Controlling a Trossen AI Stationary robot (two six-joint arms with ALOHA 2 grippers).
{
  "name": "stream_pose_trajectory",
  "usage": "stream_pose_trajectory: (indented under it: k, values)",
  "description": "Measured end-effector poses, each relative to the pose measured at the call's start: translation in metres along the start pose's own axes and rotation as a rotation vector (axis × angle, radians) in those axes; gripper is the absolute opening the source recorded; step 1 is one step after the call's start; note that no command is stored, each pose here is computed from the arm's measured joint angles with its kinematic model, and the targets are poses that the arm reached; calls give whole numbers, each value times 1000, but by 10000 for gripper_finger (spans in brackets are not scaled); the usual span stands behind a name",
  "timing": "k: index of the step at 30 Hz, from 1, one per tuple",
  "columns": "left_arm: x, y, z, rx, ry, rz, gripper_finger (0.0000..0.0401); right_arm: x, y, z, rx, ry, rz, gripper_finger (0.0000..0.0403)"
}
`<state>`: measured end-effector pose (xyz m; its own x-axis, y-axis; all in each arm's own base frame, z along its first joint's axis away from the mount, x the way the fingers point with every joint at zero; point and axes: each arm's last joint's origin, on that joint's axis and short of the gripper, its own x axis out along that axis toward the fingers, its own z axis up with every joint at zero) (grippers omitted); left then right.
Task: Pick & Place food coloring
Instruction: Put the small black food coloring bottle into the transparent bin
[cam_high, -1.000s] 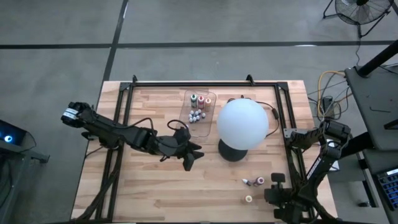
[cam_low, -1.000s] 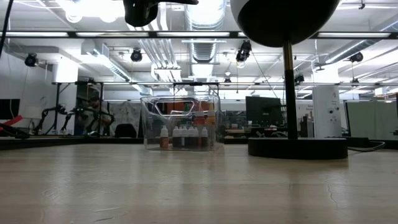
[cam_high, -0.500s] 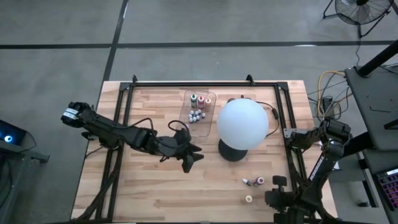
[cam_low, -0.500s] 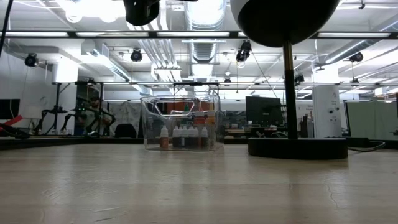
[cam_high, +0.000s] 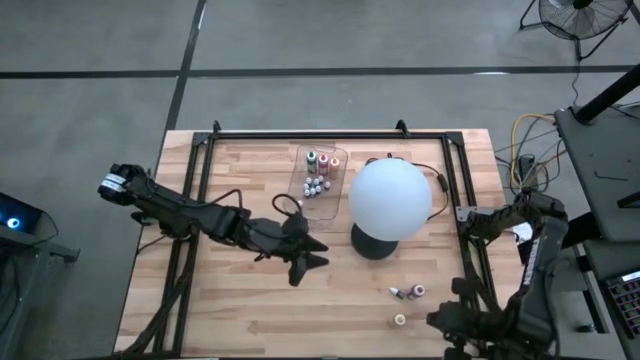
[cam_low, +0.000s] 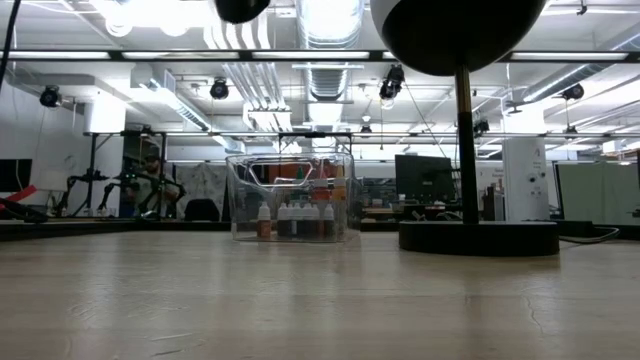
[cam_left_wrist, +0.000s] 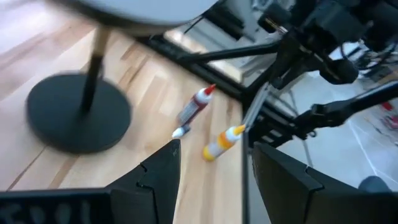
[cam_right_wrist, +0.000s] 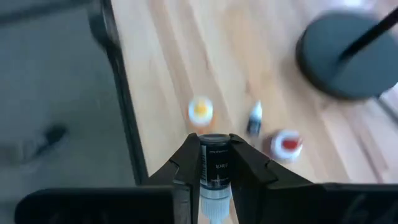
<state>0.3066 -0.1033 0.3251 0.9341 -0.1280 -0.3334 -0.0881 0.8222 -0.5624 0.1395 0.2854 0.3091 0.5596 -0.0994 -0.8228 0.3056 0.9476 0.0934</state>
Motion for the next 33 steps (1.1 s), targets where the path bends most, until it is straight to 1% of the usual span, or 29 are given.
stream_pose_trajectory:
  k: [5,9,13,18,23,28,33]
  values:
    - [-4,-9,10,49,-85,-88,170,-22,1,36,83,-179,26,50]
    - [-10,-16,19,74,-168,-155,170,-34,0,66,105,-299,33,50]
    - [-19,-22,29,107,-253,-209,170,-43,-4,96,106,-378,23,50]
    - [-33,-27,40,164,-340,-251,170,-58,-15,130,108,-495,-14,50]
    - [-47,-31,51,214,-436,-277,170,-63,-28,160,122,-585,-81,50]
    - [-55,-30,65,199,-552,-310,170,-67,-40,193,139,-692,-152,49]
    - [-58,-25,78,149,-637,-331,170,-74,-51,226,147,-775,-186,49]
